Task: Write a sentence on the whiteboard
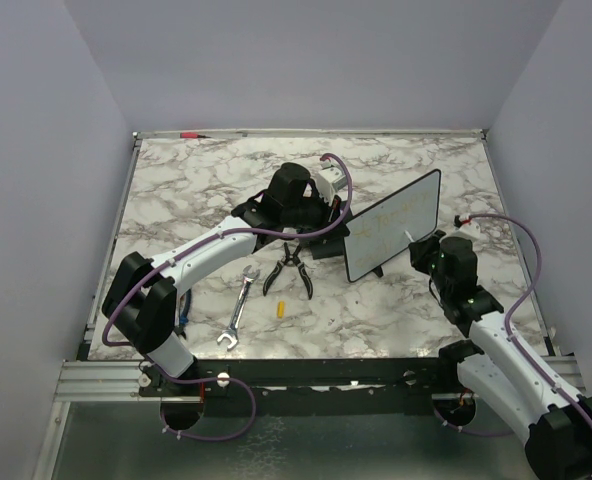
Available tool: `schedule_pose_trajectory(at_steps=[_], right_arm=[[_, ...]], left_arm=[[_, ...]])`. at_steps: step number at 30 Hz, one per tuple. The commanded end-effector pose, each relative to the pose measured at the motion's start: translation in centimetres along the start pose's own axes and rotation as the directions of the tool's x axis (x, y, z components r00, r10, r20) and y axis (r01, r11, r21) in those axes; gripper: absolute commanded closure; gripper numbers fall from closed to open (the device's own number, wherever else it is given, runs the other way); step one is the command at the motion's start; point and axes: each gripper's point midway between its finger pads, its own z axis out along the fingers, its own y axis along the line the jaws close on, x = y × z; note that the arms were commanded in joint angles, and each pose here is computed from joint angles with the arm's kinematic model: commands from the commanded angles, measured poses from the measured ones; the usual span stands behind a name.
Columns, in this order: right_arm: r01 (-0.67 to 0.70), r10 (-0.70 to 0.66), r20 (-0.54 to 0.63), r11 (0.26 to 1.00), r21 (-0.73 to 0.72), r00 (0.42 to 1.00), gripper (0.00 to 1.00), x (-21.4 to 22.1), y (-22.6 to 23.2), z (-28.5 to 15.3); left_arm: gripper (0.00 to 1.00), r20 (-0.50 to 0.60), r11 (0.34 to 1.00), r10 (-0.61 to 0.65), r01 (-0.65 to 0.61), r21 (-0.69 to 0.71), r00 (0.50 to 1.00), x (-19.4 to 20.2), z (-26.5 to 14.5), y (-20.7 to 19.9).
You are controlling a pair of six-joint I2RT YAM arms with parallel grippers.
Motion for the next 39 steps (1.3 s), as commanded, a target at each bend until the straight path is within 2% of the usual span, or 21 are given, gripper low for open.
schedule_pose_trajectory(at_steps=[1, 7, 17, 39], right_arm=[[0.005, -0.007, -0.024, 0.996, -0.087, 1.0, 0.99, 0.4, 1.5, -0.1], [0.014, -0.025, -0.085, 0.992, -0.128, 0.996, 0.99, 2.0, 1.8, -0.2], [-0.005, 0.003, -0.128, 1.0, -0.015, 0.992, 0.99, 3.5, -0.3, 0.2], [0.01, -0.011, -0.012, 1.0, -0.008, 1.0, 0.99, -0.1, 0.6, 1.1]], left_arm=[[1.0, -0.036, 0.998, -0.003, 0.006, 0.065, 0.999, 0.5, 0.2, -1.6], [1.0, -0.035, 0.998, -0.002, 0.005, 0.066, 0.999, 0.5, 0.2, -1.7], [1.0, -0.036, 0.998, -0.005, 0.007, 0.065, 0.999, 0.5, 0.2, -1.6], [1.0, -0.037, 0.998, -0.006, 0.008, 0.064, 0.999, 0.5, 0.2, -1.6]])
